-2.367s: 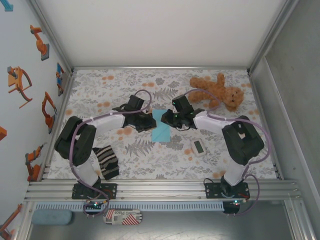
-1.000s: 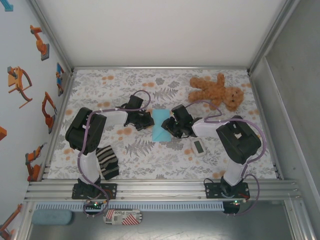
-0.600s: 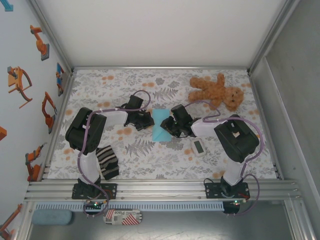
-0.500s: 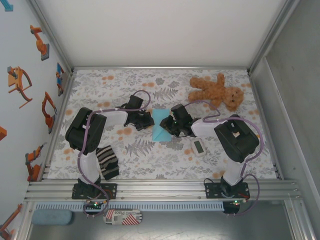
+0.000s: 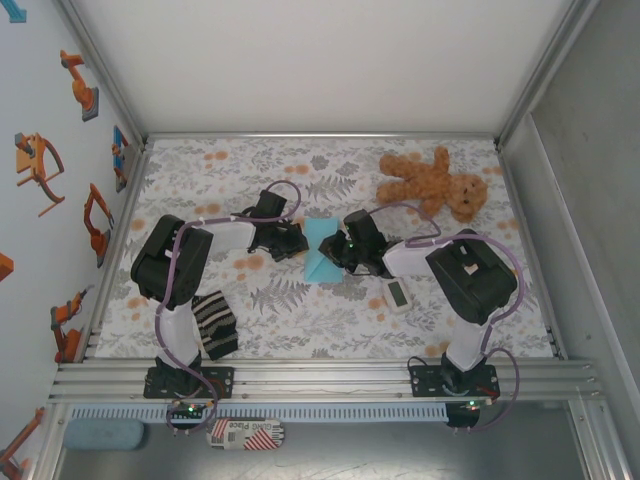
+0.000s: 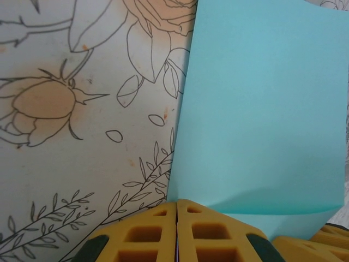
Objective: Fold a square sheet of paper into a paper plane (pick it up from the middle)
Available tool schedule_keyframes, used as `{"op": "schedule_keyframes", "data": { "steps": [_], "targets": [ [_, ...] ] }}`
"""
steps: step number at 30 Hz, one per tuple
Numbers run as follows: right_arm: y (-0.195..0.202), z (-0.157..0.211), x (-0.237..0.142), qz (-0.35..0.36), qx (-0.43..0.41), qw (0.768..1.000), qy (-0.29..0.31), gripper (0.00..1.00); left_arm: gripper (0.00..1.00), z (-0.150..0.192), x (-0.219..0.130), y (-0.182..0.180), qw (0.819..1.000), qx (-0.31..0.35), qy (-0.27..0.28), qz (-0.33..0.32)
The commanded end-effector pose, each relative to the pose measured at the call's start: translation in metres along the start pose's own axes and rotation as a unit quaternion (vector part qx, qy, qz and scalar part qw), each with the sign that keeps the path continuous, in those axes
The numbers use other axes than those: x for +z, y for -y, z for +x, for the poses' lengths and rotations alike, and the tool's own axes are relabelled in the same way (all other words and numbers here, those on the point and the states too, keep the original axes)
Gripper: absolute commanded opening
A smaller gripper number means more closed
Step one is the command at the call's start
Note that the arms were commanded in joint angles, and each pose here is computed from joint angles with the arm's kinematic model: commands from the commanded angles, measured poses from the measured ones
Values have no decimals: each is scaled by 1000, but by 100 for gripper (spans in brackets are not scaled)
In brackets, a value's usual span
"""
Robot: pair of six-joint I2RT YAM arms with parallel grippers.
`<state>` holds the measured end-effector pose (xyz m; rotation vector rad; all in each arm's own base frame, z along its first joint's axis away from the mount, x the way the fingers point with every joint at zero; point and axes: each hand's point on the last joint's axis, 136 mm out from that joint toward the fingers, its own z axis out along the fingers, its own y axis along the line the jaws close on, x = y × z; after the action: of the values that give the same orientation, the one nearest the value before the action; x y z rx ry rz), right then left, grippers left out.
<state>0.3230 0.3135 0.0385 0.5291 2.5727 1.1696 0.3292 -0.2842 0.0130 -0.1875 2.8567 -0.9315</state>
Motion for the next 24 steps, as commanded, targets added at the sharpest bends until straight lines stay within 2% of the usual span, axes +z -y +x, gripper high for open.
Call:
{"op": "schedule_keyframes", "data": {
  "steps": [1,6,12,14,16,20,24],
  "targets": [
    [-3,0,3,-9,-11,1000,6,14,9,10,-8,-14,999,-22,-15,-39],
    [-5,-3,0,-9,-21,1000,14,9,14,-3,-27,9,1000,-8,8,-21],
    [-16,-7,-8,-19,-43,999,27,7,30,-13,-56,14,998,-20,53,-16],
    [-25,-10,-14,-31,-57,997,36,6,38,-15,-68,12,997,-31,68,-4],
    [-38,-13,-22,-50,-72,995,45,5,51,-14,-80,14,996,-39,81,20],
    [-74,-19,-43,-102,-100,988,63,4,61,-19,-116,24,989,-43,119,76],
    [-116,-23,-68,-170,-122,975,72,4,83,-19,-153,45,979,-18,158,125]
  ]
}}
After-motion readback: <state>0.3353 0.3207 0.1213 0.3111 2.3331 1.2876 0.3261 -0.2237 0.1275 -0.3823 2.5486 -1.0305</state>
